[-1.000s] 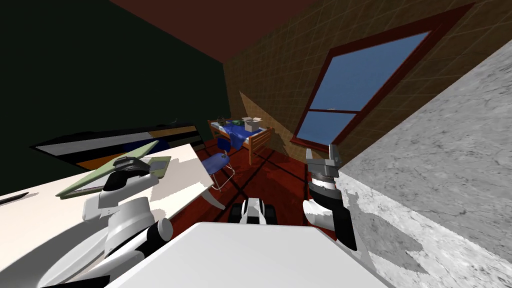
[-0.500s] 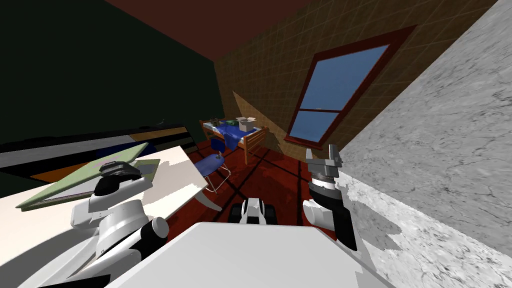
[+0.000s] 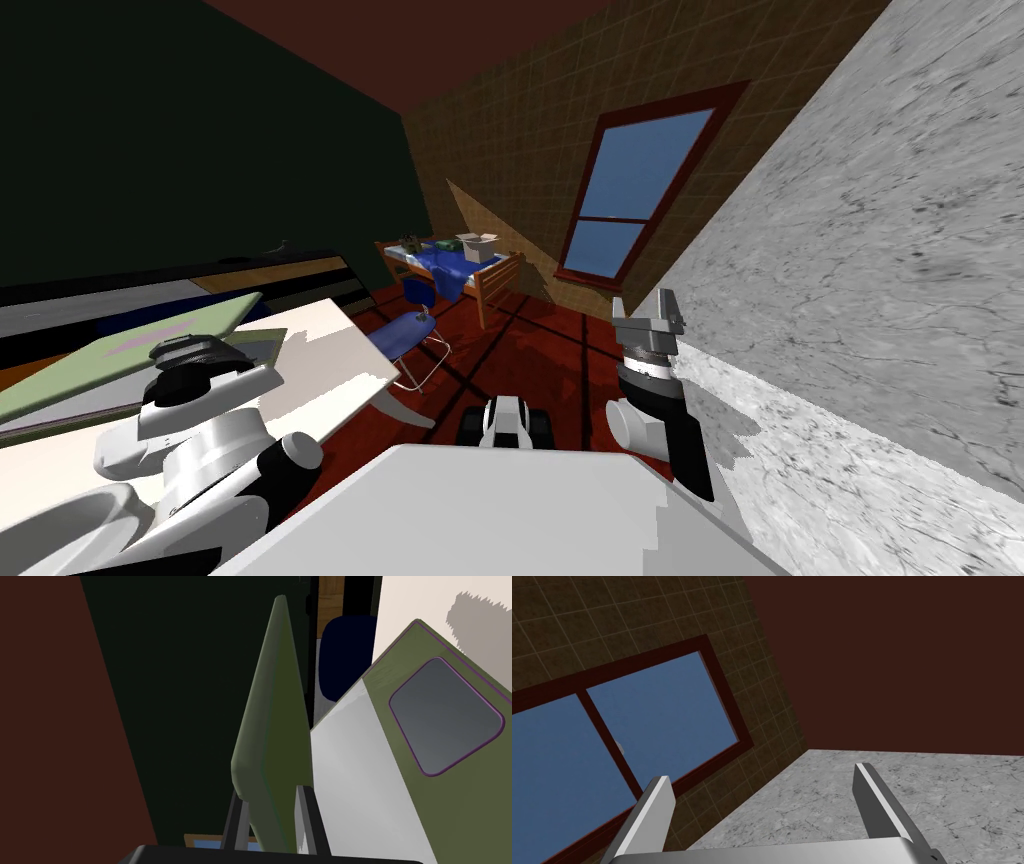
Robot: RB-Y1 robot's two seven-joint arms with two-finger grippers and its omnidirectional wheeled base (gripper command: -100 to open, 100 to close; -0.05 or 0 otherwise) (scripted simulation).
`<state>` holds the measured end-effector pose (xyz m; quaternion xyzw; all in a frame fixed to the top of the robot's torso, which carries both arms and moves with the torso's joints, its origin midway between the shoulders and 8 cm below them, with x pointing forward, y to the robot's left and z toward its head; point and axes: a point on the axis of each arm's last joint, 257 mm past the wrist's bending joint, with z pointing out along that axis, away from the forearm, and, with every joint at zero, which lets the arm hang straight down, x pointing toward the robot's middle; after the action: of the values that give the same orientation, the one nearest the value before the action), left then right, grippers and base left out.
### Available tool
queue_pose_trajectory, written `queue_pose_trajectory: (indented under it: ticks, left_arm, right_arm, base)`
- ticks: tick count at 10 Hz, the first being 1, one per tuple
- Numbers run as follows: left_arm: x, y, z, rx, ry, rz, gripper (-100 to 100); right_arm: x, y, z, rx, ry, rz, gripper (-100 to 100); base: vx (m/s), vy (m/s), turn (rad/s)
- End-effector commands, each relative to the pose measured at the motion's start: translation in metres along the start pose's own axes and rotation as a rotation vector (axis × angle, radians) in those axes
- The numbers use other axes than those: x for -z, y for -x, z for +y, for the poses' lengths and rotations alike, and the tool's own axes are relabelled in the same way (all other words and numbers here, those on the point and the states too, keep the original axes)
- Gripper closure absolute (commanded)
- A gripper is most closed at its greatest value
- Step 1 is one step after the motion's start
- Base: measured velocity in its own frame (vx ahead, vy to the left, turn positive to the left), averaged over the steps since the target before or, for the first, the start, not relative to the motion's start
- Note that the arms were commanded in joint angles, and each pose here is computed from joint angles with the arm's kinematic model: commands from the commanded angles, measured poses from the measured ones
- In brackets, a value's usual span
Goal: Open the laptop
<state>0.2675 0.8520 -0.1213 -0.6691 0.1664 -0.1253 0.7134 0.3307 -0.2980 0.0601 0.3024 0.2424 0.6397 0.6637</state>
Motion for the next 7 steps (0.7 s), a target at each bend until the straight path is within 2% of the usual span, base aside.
queue_pose_trajectory:
  ticks: [1,2,3,4,5,6,7]
  left_arm:
    - [-0.011,0.033,-0.010,-0.044,-0.028,-0.049,100]
    - [-0.010,0.033,0.007,-0.043,0.006,-0.048,100]
    - [-0.017,0.059,-0.012,-0.078,-0.039,-0.087,100]
    - [-0.016,0.058,0.008,-0.077,0.000,-0.085,100]
    - [-0.016,0.058,0.019,-0.076,0.021,-0.084,100]
    - [-0.015,0.058,0.021,-0.076,0.025,-0.083,100]
    - [-0.021,0.082,0.003,-0.107,-0.015,-0.119,100]
  right_arm:
    - [0.000,0.000,0.000,0.000,0.000,0.000,0]
    - [0.000,0.000,0.000,0.000,0.000,0.000,0]
    - [0.000,0.000,0.000,0.000,0.000,0.000,0]
    - [0.000,0.000,0.000,0.000,0.000,0.000,0]
    - [0.000,0.000,0.000,0.000,0.000,0.000,0]
    - [0.000,0.000,0.000,0.000,0.000,0.000,0]
    - [0.000,0.000,0.000,0.000,0.000,0.000,0]
  base:
    - [-0.046,-0.059,-0.334]
    - [-0.047,-0.055,-0.190]
    - [-0.048,-0.084,-0.301]
    - [-0.037,-0.061,-0.180]
    - [-0.013,-0.026,-0.010]
    - [0.001,-0.006,0.033]
    - [-0.024,-0.036,-0.295]
